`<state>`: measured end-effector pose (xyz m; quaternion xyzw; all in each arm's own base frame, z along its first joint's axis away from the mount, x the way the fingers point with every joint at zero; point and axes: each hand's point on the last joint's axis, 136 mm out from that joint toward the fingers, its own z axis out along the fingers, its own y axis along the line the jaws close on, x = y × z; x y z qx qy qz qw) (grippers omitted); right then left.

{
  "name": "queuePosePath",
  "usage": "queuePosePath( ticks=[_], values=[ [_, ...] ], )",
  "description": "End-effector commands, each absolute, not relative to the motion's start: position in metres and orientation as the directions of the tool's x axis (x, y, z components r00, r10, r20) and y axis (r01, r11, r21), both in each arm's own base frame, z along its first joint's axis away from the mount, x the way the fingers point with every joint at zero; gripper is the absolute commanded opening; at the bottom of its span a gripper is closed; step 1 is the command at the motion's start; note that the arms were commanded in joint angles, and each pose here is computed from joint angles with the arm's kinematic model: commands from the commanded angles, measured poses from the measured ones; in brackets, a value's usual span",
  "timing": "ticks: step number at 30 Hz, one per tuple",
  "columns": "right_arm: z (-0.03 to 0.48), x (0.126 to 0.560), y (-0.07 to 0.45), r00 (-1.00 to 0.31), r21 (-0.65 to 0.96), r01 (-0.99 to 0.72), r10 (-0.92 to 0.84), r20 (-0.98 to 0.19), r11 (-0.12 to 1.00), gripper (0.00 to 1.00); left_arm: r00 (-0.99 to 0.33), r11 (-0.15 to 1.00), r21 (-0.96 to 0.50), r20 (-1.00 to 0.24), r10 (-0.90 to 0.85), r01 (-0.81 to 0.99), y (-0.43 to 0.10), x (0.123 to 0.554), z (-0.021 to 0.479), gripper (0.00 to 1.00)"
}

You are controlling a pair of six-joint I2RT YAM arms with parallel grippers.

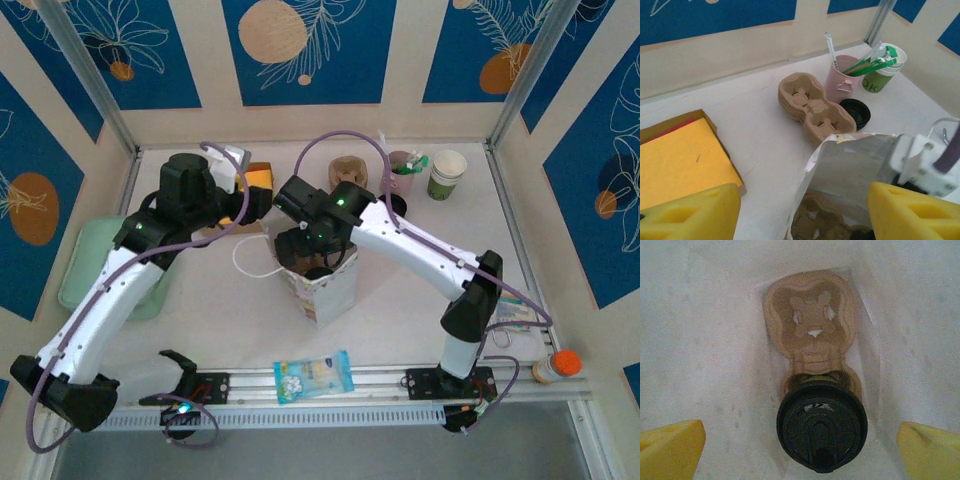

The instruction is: Pack the takeout coffee

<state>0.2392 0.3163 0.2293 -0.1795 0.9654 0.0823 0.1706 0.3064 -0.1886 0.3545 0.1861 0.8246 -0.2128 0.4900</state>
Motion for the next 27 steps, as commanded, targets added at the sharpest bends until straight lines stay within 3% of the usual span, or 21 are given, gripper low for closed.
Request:
queuePosePath(
  ticks=[1, 10, 18, 27],
  values=[
    [0.265, 0.235, 0.31, -0.843, 0.115, -0.409, -0.327, -0.427, 0.905, 0.99, -0.439, 0.867, -0.213, -0.899, 0.007, 0.45, -0.179, 0.306, 0.361, 0.69],
    [0.319, 0.24, 0.295, -0.782, 0.135, -0.422, -0.284, -0.555, 0.897, 0.99, -0.436, 0.937, -0.27, -0.887, -0.152, 0.223, -0.123, 0.3, 0.339, 0.68],
    [0.351, 0.252, 0.241, -0.753, 0.18, -0.317, -0.132, -0.644, 0.931, 0.99, -0.49, 0.922, -0.386, -0.812, -0.317, 0.042, -0.095, 0.301, 0.276, 0.63],
    [0.325, 0.256, 0.165, -0.803, 0.31, -0.115, 0.095, -0.589, 0.944, 0.99, -0.604, 0.886, -0.463, -0.706, -0.369, 0.001, -0.109, 0.309, 0.207, 0.6]
  ],
)
